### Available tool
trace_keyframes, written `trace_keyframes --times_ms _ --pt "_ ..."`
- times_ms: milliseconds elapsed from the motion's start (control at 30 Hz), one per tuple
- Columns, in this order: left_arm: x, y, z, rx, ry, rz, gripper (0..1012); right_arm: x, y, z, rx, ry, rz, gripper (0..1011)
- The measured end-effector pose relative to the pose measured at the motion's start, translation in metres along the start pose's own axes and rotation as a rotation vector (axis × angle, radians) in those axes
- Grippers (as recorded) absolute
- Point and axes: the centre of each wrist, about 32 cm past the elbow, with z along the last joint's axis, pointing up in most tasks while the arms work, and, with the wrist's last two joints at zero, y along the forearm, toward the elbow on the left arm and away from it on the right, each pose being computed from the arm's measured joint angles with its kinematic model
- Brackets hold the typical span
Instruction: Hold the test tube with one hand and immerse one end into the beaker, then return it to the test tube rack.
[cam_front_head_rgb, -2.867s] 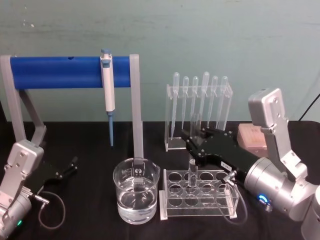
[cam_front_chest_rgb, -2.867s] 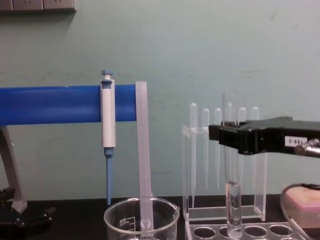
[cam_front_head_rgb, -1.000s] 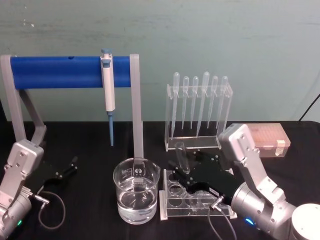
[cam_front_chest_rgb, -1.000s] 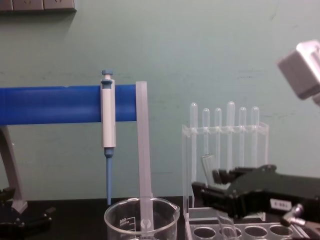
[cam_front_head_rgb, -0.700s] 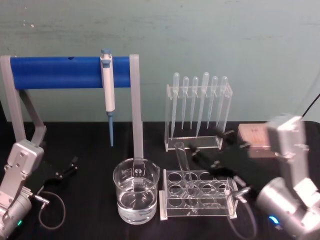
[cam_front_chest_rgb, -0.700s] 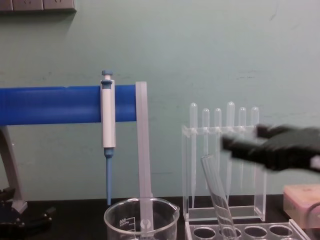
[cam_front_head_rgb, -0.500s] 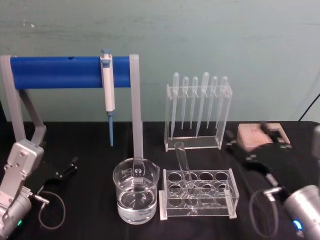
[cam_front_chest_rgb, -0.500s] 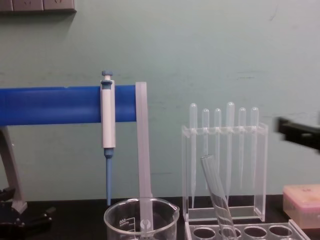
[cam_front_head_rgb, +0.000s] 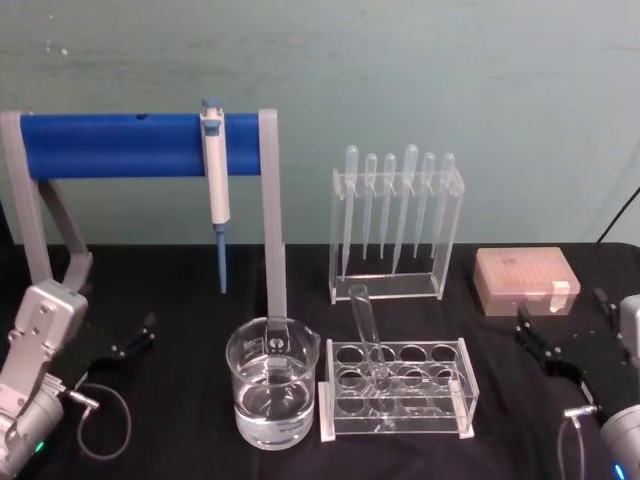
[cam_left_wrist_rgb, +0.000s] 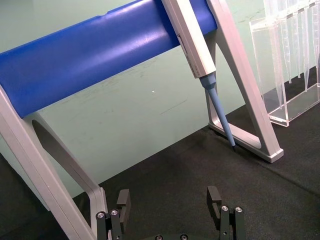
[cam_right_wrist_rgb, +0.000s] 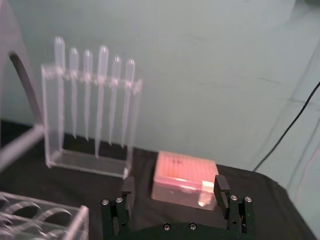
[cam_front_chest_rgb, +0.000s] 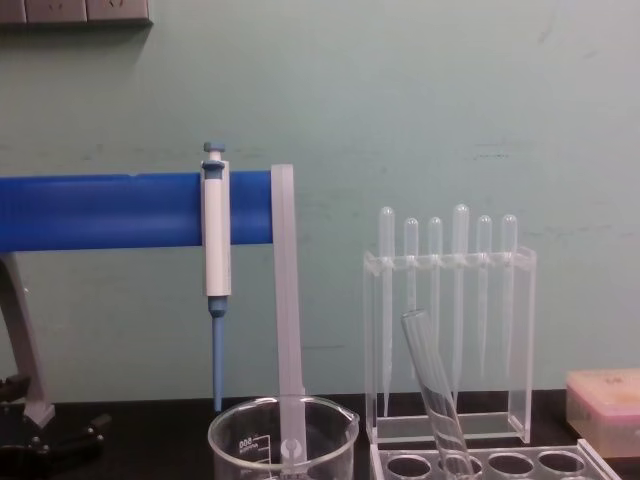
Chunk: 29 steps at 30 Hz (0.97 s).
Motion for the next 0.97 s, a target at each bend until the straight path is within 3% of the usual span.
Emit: trace_keyframes --times_ms 167,333,533,967 --pt "0.0000 0.0000 0.0000 0.000 0.000 0.000 1000 0.007 0.009 -0.004 -0.036 -0.080 -0.008 1003" --pt "0.0000 0.0000 0.0000 0.000 0.000 0.000 1000 0.011 0.019 -0.006 -0.053 -0.107 0.014 1002" --pt "0.0000 0.0000 0.0000 0.000 0.000 0.000 1000 0.011 0.026 -0.007 -0.062 -0.119 0.077 1003" --pt "0.0000 0.0000 0.0000 0.000 0.000 0.000 1000 0.011 0.024 -0.007 -0.059 -0.116 0.066 1003"
